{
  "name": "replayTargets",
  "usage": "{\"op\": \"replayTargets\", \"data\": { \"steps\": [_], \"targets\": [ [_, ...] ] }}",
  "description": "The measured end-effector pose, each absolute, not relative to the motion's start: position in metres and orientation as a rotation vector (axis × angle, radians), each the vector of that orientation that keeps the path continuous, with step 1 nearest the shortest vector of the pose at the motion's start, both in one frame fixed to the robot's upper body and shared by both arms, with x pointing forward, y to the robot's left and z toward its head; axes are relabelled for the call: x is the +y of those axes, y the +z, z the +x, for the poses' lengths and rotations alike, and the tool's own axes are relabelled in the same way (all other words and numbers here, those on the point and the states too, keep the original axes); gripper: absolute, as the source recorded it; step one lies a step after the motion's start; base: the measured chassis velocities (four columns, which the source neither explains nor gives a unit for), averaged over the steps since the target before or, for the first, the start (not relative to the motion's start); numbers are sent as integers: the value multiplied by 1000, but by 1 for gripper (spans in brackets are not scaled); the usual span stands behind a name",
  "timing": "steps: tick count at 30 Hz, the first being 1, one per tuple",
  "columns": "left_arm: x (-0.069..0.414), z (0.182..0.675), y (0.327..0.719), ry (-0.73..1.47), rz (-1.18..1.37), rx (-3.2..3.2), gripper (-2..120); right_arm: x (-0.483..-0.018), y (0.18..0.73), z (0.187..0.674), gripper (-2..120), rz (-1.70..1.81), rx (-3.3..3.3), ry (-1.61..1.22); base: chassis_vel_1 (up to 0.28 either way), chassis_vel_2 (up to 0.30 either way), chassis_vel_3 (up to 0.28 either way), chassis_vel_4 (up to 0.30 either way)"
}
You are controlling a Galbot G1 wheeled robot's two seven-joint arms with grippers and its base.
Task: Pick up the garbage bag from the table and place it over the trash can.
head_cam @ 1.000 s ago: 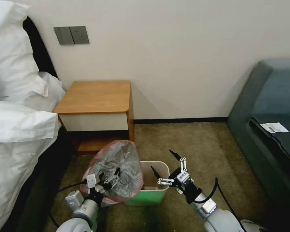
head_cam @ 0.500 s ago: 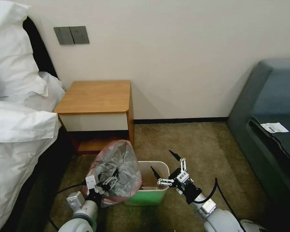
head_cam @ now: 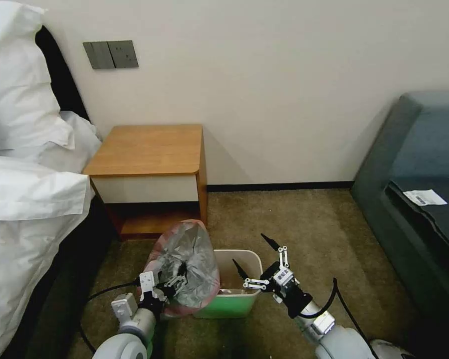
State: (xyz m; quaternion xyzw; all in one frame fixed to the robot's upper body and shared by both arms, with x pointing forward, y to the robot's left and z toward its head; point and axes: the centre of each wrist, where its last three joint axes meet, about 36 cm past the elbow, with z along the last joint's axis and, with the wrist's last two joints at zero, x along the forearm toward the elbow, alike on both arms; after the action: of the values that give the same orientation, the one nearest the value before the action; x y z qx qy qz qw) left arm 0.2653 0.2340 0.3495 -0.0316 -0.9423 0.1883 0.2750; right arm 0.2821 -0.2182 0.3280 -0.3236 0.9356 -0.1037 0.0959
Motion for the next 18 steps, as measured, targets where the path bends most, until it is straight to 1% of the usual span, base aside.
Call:
{"op": "replayTargets", "data": {
  "steps": [2, 3, 7, 8, 12, 13, 16, 17, 18],
  "targets": [
    [234, 265, 349, 509, -89, -2529, 82, -219, 328, 282, 100, -958, 2772, -308, 0, 0, 0, 0],
    [234, 265, 349, 509, -89, -2529, 82, -219, 328, 282, 100, -958, 2772, -308, 0, 0, 0, 0],
    [236, 265, 347, 506, -94, -2523, 68, -218, 328, 281, 100, -957, 2772, -302, 0, 0, 0, 0],
    [236, 265, 347, 506, -94, -2523, 68, -218, 328, 281, 100, -957, 2772, -302, 0, 0, 0, 0],
    [238, 263, 346, 498, -93, -2517, 52, -217, 327, 280, 100, -959, 2771, -301, 0, 0, 0, 0],
    [238, 263, 346, 498, -93, -2517, 52, -217, 327, 280, 100, -959, 2771, -301, 0, 0, 0, 0],
    [238, 262, 348, 489, -95, -2519, 42, -217, 329, 282, 100, -960, 2762, -306, 0, 0, 0, 0],
    [238, 262, 348, 489, -95, -2519, 42, -217, 329, 282, 100, -960, 2762, -306, 0, 0, 0, 0],
    [238, 261, 348, 485, -94, -2520, 37, -217, 330, 283, 100, -960, 2760, -307, 0, 0, 0, 0]
  ]
}}
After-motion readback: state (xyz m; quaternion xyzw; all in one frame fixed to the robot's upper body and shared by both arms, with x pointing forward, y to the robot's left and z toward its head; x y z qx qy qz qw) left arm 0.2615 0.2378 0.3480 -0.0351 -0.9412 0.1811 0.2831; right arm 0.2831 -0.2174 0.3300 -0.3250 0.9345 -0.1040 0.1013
